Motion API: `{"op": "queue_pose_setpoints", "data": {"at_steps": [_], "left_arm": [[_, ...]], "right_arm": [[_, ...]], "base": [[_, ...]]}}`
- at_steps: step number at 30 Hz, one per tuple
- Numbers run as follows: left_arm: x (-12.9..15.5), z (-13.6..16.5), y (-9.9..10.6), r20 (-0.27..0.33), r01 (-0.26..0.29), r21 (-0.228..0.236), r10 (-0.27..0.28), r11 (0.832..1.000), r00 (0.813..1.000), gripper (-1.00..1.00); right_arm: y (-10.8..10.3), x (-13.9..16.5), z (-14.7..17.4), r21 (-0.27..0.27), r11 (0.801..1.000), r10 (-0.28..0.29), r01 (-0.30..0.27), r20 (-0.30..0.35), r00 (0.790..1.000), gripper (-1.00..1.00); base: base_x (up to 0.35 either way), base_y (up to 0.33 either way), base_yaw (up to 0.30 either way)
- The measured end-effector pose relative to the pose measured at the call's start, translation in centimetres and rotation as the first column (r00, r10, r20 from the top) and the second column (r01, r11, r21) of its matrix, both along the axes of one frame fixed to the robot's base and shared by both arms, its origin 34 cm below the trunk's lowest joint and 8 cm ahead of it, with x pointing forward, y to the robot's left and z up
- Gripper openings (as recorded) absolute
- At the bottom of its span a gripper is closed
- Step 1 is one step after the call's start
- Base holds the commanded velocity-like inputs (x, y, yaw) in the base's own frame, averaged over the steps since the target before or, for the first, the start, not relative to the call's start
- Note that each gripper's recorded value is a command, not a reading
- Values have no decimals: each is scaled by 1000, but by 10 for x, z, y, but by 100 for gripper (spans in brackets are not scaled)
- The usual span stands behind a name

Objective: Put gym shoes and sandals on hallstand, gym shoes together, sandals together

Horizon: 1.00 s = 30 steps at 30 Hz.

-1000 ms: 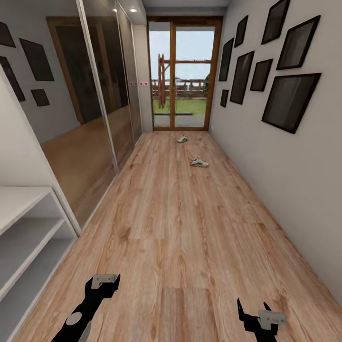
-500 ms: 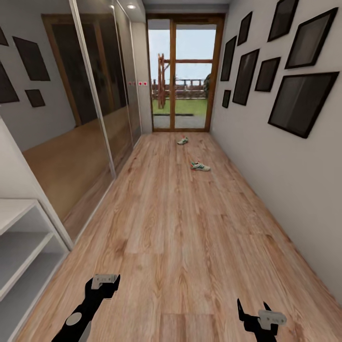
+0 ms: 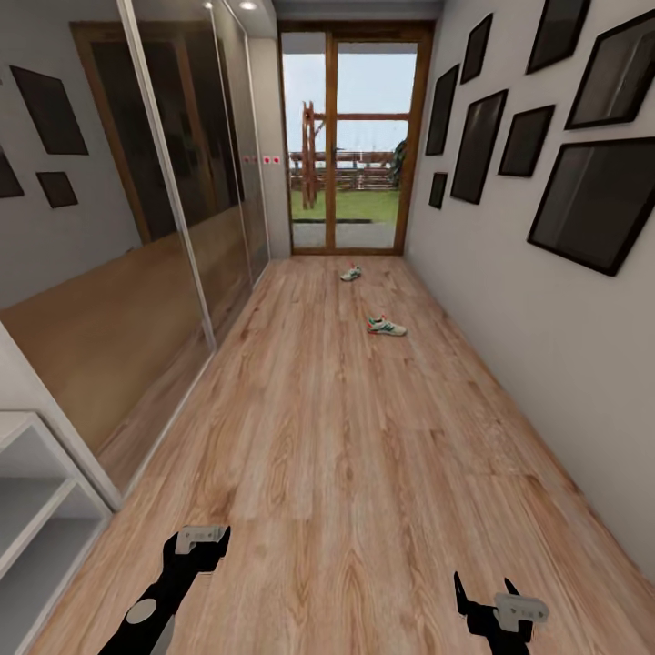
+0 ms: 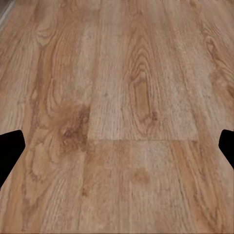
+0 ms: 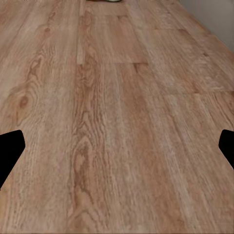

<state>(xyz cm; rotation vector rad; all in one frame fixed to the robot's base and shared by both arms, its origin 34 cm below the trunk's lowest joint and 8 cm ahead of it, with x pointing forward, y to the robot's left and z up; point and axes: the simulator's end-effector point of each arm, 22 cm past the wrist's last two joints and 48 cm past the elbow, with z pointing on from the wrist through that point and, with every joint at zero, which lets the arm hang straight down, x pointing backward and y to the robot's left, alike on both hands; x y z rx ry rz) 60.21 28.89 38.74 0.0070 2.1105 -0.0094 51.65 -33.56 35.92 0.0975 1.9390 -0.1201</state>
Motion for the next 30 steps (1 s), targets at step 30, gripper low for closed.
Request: {"op": "queue_pose_setpoints", "data": {"at_steps": [30], "left_arm": [[1, 1, 0, 3, -2, 0, 2, 1000, 1000, 100]], "right_arm": [[1, 0, 0, 1, 1000, 0, 0, 1, 1000, 100]], "base": [[339, 0, 0]]}}
